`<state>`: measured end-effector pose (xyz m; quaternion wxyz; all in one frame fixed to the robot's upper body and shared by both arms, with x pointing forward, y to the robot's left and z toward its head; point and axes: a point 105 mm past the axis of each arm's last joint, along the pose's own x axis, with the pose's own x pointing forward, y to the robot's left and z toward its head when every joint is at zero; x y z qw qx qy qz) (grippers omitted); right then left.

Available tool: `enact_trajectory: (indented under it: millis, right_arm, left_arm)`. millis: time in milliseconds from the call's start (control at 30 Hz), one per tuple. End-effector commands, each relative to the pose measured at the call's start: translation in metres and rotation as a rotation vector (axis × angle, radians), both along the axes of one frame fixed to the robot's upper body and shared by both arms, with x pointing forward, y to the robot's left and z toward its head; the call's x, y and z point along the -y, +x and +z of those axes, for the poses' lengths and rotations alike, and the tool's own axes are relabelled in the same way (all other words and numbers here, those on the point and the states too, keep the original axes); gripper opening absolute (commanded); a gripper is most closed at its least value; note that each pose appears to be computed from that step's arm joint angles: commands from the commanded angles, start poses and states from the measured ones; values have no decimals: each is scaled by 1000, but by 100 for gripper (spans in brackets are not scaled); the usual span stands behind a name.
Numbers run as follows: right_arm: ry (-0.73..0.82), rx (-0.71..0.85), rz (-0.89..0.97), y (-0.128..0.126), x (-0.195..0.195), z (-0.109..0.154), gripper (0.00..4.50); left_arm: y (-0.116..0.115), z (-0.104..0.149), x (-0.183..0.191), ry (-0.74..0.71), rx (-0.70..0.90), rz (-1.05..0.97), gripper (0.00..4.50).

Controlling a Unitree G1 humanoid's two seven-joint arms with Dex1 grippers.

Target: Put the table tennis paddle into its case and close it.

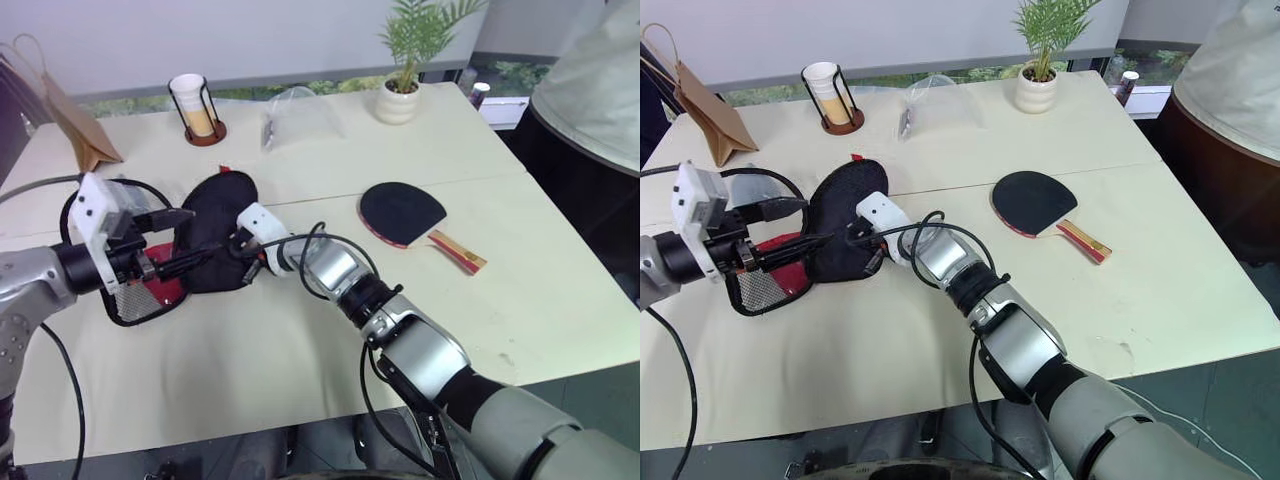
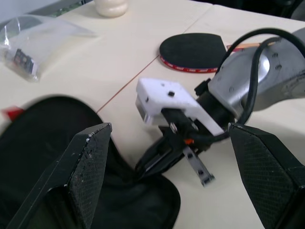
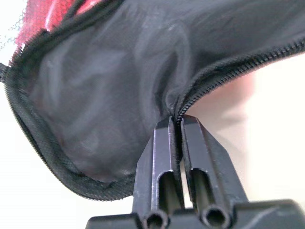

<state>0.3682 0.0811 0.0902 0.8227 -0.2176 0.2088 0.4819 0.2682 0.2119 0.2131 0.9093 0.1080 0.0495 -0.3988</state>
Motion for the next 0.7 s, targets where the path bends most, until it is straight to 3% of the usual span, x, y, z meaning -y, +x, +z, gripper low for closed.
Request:
enact_trajectory:
  millis: [33,200,433,700]
  right_arm:
    - [-25,-38,-65,6,35,-3,2]
    - [-20,-37,-48,-3,81,18,2]
    - [-91,-32,128,-31,138,31,2]
    - [-202,10,177,-24,180,29,2]
  left_arm:
    - [-2,14,-2,30,70,7,402]
    - [0,13,-2,33,67,0,402]
    - [5,9,6,26,61,-34,402]
    - [9,7,10,29,59,-56,402]
